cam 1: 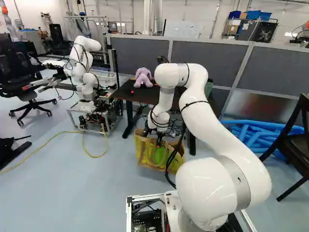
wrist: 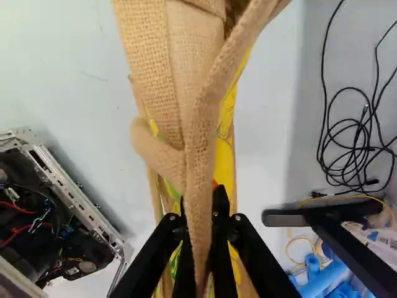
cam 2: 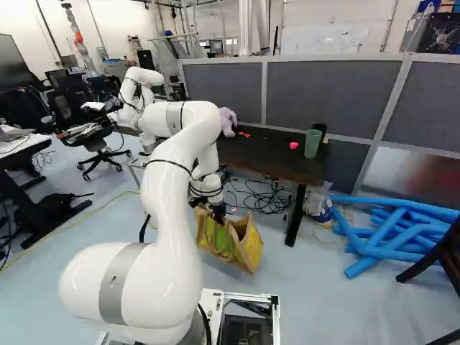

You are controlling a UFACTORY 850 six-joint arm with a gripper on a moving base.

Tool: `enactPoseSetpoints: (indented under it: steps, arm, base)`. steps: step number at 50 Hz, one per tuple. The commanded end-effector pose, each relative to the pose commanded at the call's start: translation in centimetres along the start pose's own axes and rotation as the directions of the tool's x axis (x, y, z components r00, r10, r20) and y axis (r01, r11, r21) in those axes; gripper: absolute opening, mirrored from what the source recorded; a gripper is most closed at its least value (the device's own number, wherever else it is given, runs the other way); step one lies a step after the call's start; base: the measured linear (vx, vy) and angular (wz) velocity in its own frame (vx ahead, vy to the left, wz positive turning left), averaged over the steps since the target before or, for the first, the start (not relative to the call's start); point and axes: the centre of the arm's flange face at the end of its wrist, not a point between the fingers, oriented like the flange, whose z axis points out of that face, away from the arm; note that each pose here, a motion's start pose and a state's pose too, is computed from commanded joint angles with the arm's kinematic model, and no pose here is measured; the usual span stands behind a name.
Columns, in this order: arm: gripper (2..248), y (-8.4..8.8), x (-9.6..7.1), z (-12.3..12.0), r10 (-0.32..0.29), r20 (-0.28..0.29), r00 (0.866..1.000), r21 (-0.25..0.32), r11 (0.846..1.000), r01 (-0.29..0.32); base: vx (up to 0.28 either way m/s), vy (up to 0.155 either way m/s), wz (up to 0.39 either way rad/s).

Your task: Pick up the bag on the ground and place it on the table

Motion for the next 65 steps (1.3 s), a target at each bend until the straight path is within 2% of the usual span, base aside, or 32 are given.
enactPoseSetpoints:
  steps: [15,65]
  arm:
    - [21,-0.5,-0.3,-2.4,0.0,0.022,1.0,0.034,0.999,0.0]
    - [21,-2.6,-1.4,-10.1,-0.003,0.051,0.999,0.076,0.997,-0.001]
  base:
    - [0.0,0.0,0.0]
    - [0.0,0.0,0.0]
